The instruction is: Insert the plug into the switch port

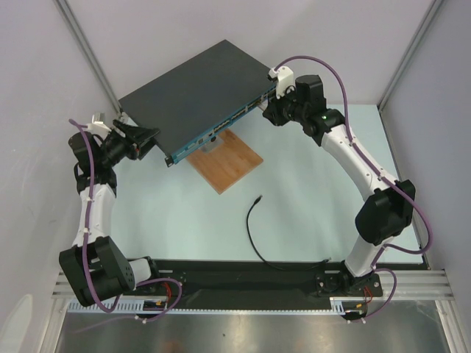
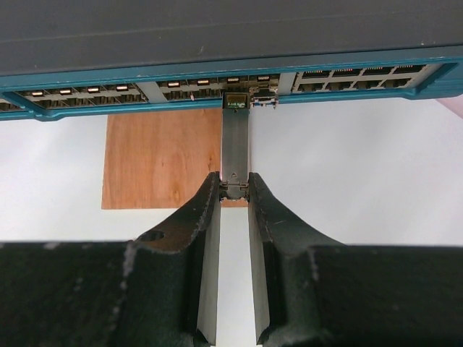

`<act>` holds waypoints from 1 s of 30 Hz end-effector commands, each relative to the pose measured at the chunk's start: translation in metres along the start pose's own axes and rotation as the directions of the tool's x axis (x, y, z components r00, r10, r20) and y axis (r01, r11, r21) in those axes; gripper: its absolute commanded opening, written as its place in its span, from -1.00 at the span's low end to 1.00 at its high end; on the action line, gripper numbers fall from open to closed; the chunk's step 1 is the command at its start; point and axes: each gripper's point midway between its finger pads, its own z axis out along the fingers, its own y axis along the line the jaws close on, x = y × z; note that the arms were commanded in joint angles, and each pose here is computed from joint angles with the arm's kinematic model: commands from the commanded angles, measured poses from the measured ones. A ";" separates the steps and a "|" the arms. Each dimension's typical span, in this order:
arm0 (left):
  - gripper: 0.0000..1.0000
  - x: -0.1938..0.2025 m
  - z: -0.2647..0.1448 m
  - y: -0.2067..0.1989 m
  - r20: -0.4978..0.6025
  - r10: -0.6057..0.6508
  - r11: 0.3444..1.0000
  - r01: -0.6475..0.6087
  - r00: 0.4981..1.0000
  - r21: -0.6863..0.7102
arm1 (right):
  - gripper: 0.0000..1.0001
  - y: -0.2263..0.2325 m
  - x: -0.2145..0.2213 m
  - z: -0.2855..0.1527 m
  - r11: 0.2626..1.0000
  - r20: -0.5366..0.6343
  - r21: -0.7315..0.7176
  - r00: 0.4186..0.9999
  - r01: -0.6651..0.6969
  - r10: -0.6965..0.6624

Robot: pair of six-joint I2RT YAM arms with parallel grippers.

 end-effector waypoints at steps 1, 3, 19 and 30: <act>-0.99 -0.015 0.011 -0.017 0.050 0.116 0.993 -0.118 0.992 0.031 | -1.00 -0.010 -0.036 0.002 0.999 0.104 0.039 0.994 0.017 -0.021; -0.99 -0.015 0.011 -0.017 0.052 0.116 0.993 -0.118 0.992 0.031 | -1.00 -0.010 -0.036 0.003 0.999 0.103 0.038 0.994 0.020 -0.024; -0.99 -0.015 0.011 -0.015 0.046 0.113 0.993 -0.115 0.993 0.030 | -1.00 0.001 -0.033 0.012 0.999 0.090 0.016 0.995 0.044 -0.045; -0.99 -0.014 0.012 -0.013 0.044 0.110 0.993 -0.111 0.993 0.026 | -1.00 0.008 -0.030 0.011 0.998 0.079 0.000 0.995 0.067 -0.067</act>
